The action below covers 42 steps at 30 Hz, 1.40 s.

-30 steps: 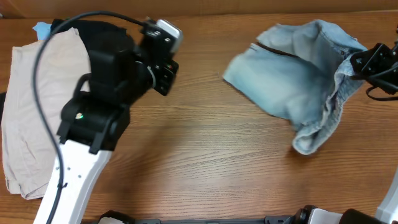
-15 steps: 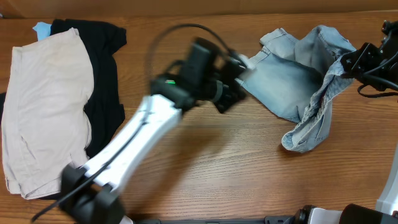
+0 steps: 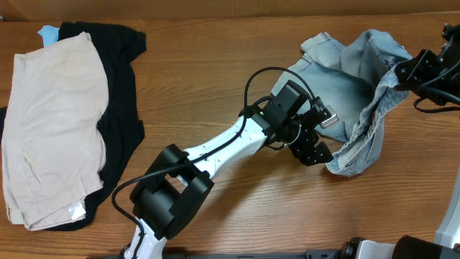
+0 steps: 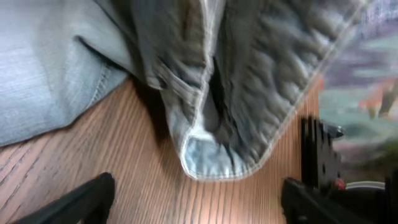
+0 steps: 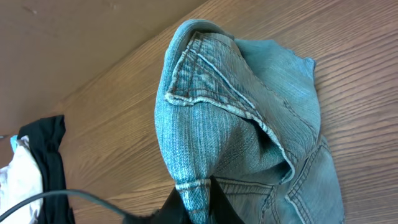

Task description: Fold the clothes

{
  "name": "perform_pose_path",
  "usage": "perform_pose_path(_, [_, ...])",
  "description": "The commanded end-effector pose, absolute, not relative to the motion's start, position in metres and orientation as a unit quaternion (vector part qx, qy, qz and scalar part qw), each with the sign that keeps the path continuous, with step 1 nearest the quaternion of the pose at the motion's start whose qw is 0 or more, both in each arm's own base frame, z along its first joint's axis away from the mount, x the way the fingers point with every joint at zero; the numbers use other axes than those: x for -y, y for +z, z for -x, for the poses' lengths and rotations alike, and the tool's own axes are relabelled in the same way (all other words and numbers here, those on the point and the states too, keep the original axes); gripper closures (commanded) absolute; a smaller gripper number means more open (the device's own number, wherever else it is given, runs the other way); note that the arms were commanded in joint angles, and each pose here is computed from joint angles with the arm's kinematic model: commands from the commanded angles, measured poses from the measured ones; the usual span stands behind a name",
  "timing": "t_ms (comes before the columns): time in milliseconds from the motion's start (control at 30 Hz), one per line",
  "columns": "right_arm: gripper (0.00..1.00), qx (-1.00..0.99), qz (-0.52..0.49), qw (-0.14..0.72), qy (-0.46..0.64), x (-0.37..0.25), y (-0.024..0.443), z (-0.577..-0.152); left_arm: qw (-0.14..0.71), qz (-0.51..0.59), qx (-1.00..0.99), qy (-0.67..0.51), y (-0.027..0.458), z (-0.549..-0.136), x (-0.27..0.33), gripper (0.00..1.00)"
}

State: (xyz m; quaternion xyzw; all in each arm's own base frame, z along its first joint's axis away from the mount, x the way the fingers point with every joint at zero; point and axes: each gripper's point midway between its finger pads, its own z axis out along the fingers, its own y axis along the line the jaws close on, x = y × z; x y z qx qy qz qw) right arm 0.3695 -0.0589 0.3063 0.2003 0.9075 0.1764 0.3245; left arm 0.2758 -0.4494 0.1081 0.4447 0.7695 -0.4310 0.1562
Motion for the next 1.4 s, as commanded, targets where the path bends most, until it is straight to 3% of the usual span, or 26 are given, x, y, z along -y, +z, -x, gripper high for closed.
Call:
perform_pose_path(0, [0.96,-0.903,-0.189,0.341,0.177,0.057,0.317,-0.37,0.133,-0.371,-0.814,-0.427,0.086,-0.287,0.456,0.04])
perform_pose_path(300, [0.96,-0.903,-0.189,0.343,0.177,0.057,0.317,-0.37,0.166,-0.354,-0.808,-0.442,0.064,-0.301,0.481,0.0])
perform_pose_path(867, [0.96,-0.903,-0.193,0.346,0.164,0.062,0.317,-0.371,0.151,-0.378,-0.812,-0.419,0.028,-0.281,0.491,0.0])
perform_pose_path(933, [0.96,-0.903,-0.193,0.346,0.164,0.062,0.317,-0.371,0.151,-0.382,-0.81,-0.418,0.028,-0.28,0.491,0.19])
perform_pose_path(967, [0.96,-0.903,-0.193,0.346,0.164,0.062,0.317,-0.371,0.151,-0.383,-0.809,-0.42,0.029,-0.28,0.491,0.33])
perform_pose_path(1033, [0.96,-0.904,-0.193,0.345,0.164,0.062,0.316,-0.371,0.152,-0.384,-0.801,-0.433,0.035,-0.281,0.491,0.8])
perform_pose_path(1067, [0.96,-0.904,-0.194,0.345,0.162,0.063,0.316,-0.371,0.15,-0.385,-0.794,-0.445,0.04,-0.282,0.491,0.96])
perform_pose_path(1367, [0.96,-0.905,-0.198,0.345,0.153,0.066,0.315,-0.37,0.06,-0.297,-0.765,-0.568,0.088,-0.311,0.457,0.96])
